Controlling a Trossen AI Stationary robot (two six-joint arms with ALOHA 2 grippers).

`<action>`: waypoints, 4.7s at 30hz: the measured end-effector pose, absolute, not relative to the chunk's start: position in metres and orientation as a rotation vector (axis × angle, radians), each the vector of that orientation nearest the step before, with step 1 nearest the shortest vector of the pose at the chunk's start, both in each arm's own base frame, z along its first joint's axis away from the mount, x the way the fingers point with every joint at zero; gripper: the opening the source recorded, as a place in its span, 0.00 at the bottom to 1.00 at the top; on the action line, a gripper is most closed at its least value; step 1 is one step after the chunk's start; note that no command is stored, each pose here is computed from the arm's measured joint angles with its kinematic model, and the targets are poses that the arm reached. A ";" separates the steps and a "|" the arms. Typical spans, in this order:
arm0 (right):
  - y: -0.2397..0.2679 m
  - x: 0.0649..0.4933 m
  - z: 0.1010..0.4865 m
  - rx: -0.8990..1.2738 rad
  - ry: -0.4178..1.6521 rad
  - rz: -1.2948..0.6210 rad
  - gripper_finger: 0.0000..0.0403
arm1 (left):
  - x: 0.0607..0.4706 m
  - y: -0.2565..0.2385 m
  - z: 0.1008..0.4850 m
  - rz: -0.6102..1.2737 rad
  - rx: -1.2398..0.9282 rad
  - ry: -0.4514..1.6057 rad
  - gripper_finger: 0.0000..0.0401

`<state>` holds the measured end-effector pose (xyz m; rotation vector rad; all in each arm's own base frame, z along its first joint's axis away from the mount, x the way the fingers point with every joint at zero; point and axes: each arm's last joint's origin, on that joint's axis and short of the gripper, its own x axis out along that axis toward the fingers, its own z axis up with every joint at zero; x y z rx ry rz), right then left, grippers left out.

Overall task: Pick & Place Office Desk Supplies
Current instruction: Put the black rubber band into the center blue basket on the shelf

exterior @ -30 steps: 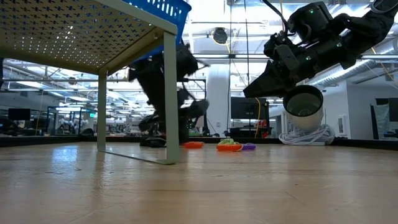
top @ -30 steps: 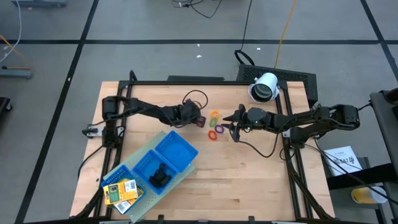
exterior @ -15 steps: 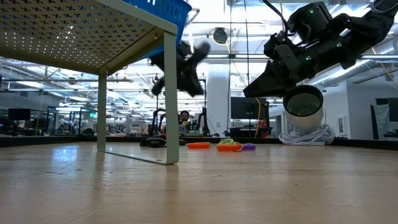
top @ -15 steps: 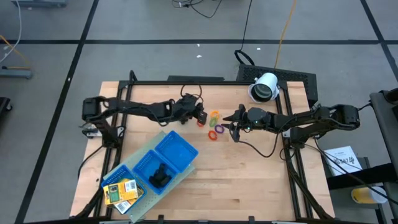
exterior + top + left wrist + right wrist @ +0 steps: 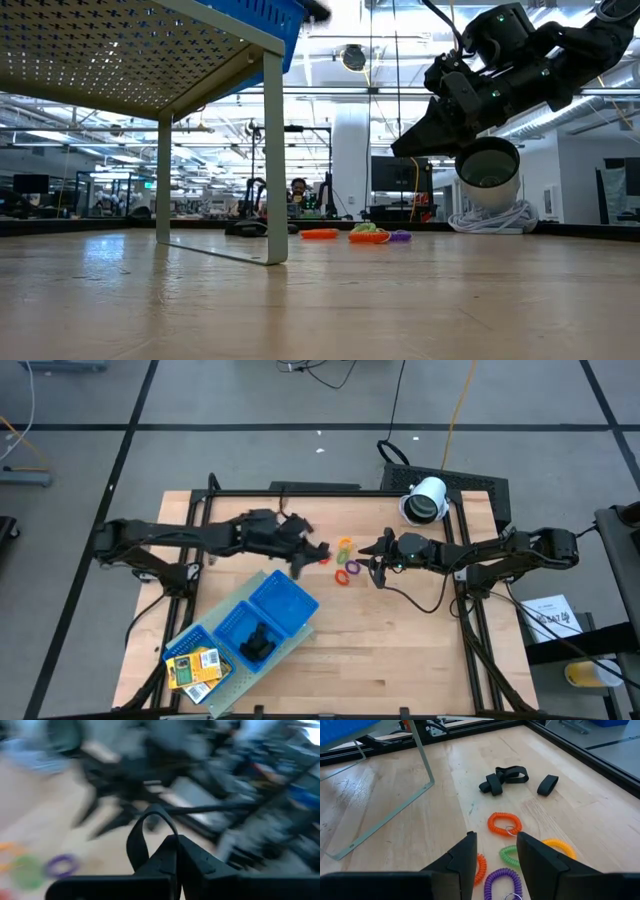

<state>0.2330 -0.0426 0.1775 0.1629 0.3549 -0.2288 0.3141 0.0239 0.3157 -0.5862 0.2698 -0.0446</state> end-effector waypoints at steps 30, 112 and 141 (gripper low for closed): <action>-0.043 0.233 0.178 0.162 0.353 -0.233 0.32 | 0.195 -0.152 0.342 -0.342 -0.293 0.469 0.13; -0.043 0.233 0.177 0.159 0.350 -0.251 0.32 | 0.312 0.107 0.217 0.948 -0.559 0.615 0.44; -0.043 0.233 0.177 0.158 0.350 -0.251 0.32 | 0.323 0.118 0.145 1.075 -0.609 0.820 0.44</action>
